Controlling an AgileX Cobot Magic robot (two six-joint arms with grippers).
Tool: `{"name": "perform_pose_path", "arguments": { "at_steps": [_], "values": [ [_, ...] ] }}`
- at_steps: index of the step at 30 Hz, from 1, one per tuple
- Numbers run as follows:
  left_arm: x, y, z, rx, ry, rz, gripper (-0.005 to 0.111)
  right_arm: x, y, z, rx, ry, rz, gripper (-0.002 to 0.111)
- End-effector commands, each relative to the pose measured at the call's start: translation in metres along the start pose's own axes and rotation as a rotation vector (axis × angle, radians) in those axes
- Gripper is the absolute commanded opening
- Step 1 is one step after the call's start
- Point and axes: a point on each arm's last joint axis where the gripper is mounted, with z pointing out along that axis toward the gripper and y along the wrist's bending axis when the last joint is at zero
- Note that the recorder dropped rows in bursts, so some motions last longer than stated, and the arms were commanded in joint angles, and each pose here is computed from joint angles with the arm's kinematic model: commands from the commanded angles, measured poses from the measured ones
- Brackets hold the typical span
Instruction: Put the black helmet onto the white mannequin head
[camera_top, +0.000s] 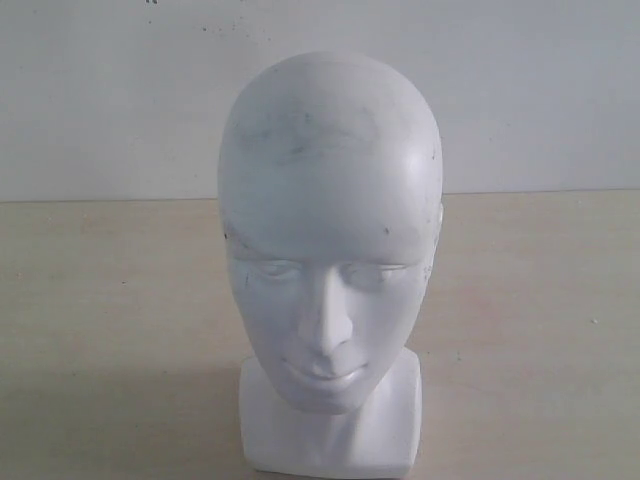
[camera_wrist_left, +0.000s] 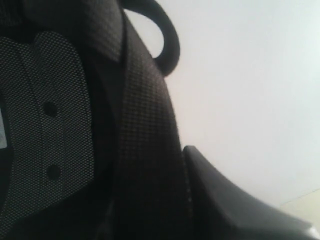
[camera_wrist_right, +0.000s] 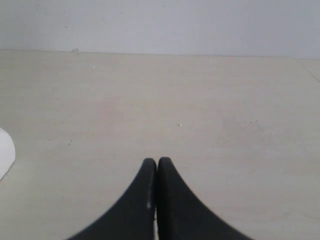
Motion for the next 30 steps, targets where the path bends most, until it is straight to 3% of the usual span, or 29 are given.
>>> {"name": "perform_pose_path", "arguments": {
  "at_steps": [1,6,12,19,26,30],
  "values": [
    [-0.021,0.000,-0.007,-0.008,-0.185,-0.156,0.004,-0.001,0.000,0.000,-0.001,-0.009,-0.006,0.000],
    [-0.029,-0.001,-0.005,0.017,-0.277,-0.284,0.004,-0.001,0.000,0.000,-0.001,-0.009,-0.006,0.000],
    [-0.036,-0.009,-0.002,0.098,-0.365,-0.346,0.004,-0.001,0.000,0.000,-0.001,-0.009,-0.006,0.000],
    [-0.041,-0.018,0.005,0.239,-0.438,-0.606,0.004,-0.001,0.000,0.000,-0.001,-0.009,-0.006,0.000],
    [-0.048,-0.028,-0.003,0.344,-0.485,-0.656,0.004,-0.001,0.000,0.000,-0.001,-0.009,-0.006,0.000],
    [-0.044,-0.031,0.004,0.344,-0.458,-0.652,0.004,-0.001,0.000,0.000,-0.001,-0.009,-0.006,0.000]
  ]
}}
